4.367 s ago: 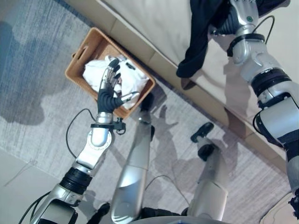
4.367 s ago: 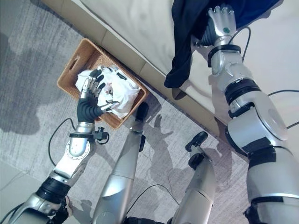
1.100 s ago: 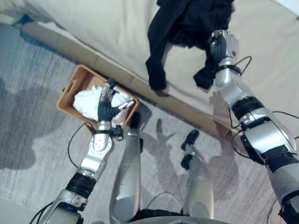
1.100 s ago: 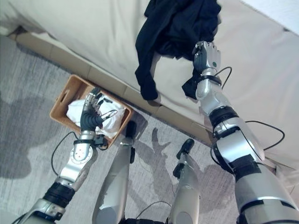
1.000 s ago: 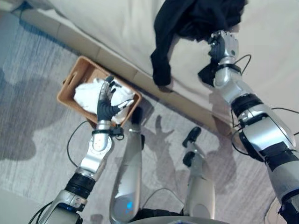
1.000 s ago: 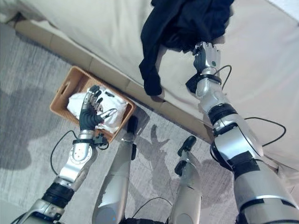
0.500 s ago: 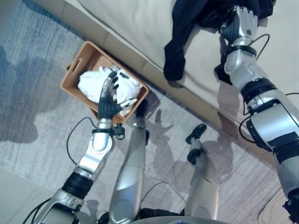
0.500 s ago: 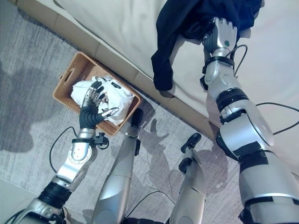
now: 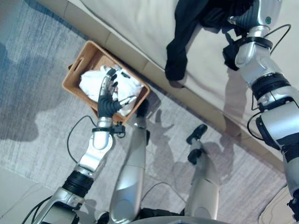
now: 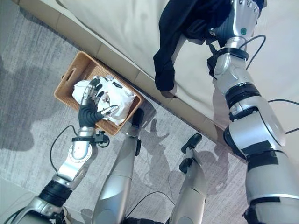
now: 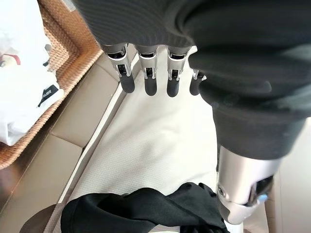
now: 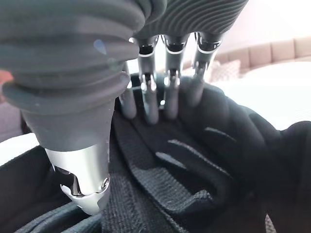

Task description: Pick up clothes into the bucket

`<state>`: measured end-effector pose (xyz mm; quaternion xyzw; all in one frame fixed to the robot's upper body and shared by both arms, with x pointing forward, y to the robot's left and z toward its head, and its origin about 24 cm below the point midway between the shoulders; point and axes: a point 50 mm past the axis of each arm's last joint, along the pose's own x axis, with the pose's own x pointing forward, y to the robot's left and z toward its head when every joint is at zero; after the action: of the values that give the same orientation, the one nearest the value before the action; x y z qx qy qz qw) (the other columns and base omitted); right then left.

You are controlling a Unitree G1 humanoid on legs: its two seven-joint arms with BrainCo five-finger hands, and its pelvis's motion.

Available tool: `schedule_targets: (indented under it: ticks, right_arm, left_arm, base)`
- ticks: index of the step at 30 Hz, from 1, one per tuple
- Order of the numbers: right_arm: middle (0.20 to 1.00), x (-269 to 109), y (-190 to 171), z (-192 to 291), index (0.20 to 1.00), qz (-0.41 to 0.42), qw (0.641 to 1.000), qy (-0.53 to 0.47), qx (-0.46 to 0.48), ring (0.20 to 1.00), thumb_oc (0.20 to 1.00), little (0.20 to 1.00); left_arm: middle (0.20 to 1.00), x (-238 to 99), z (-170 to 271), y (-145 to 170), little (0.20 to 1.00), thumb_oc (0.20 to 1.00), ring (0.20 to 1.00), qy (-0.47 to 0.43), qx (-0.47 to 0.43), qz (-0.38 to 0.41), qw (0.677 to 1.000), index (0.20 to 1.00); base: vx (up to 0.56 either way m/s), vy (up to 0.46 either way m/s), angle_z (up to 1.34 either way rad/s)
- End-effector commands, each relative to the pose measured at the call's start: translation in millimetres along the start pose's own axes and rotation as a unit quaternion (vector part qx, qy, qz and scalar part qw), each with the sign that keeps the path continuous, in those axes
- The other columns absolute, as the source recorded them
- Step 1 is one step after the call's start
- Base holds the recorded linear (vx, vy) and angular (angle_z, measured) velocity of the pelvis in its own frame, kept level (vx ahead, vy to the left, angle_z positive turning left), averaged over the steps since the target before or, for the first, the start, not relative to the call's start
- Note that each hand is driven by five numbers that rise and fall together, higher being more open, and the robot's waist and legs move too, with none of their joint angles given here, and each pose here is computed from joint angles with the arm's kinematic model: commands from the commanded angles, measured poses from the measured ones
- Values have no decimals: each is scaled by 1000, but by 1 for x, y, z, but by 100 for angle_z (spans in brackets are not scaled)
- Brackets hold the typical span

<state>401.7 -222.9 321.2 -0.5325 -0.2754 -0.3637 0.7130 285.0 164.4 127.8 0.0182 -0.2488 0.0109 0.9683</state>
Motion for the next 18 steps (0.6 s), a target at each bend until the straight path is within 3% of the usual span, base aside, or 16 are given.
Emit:
schedule_targets:
  ticks: [1,8,12,13,14,18]
  right_arm:
    - [1000,32,-46,-11,1000,-75,997,-3,-30,1000,1000,1000]
    - [1000,37,-45,-20,1000,-16,999,24,-36,1000,1000,1000]
    - [1000,43,-52,-26,1000,17,999,45,19,1000,1000,1000]
    - [903,44,-54,-26,903,24,998,44,32,903,903,903]
    - [200,45,-55,-26,200,30,998,43,40,200,200,200]
    - [200,48,-61,-28,200,29,996,54,72,200,200,200]
  left_arm:
    - [1000,2,25,-11,1000,1000,1000,-75,-24,-15,997,1000]
    - [1000,0,27,-8,1000,1000,1000,-75,-29,-20,997,1000]
    - [1000,-2,28,-5,1000,1000,1000,-72,-39,-24,996,1000]
    - [1000,-3,27,-3,1000,1000,1000,-68,-40,-24,997,1000]
    - [1000,-4,27,-2,1000,1000,1000,-68,-42,-27,996,1000]
    - [1000,-5,26,3,1000,1000,1000,-63,-46,-24,997,1000]
  base:
    - [0,0,0]
    - [1,0,0]
    - [19,-4,11]
    - [14,-1,13]
    - [20,-6,15]
    - [9,0,5]
